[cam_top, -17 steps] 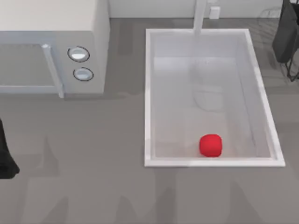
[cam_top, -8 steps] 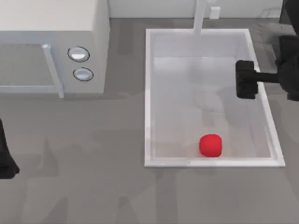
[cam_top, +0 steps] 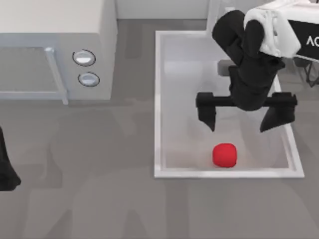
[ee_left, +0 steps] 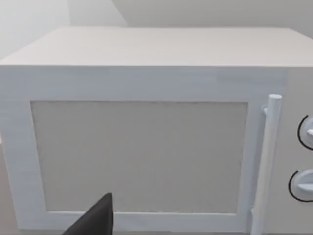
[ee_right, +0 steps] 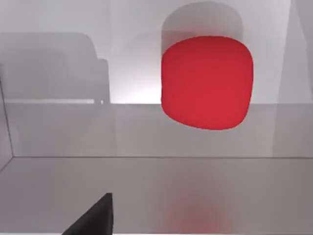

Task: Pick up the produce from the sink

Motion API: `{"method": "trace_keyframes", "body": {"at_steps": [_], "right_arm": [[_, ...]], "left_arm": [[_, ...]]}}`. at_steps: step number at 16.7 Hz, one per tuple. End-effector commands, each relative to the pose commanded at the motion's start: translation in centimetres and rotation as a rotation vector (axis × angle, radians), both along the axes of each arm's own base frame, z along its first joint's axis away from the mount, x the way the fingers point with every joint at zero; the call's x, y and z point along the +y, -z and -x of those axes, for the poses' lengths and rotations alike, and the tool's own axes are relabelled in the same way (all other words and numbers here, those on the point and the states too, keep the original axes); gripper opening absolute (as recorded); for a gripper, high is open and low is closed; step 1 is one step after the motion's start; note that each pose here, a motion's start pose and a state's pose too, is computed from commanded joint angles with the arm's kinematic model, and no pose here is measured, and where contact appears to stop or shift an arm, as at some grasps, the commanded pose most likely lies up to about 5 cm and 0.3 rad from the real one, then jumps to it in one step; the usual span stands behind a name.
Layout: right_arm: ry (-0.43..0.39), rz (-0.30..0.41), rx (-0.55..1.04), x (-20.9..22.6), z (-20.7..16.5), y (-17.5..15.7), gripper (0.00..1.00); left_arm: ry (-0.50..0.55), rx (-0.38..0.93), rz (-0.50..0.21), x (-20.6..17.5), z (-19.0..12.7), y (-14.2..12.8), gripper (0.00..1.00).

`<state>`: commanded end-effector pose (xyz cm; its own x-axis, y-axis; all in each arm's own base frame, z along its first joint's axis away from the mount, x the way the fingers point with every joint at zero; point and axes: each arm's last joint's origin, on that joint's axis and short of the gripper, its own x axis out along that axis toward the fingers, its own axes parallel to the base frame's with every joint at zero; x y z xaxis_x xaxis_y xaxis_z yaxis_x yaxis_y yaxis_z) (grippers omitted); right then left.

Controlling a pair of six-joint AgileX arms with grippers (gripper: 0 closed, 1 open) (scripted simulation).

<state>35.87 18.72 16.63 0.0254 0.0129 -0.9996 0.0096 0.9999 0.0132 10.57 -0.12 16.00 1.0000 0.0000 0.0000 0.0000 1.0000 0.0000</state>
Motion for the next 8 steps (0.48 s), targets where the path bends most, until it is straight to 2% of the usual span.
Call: {"method": "trace_keyframes", "body": {"at_steps": [8], "right_arm": [[0.004, 0.012, 0.025, 0.39, -0.38, 0.83, 1.00]], "left_arm": [[0.000, 0.000, 0.000, 0.00, 0.00, 0.00, 1.00]]}}
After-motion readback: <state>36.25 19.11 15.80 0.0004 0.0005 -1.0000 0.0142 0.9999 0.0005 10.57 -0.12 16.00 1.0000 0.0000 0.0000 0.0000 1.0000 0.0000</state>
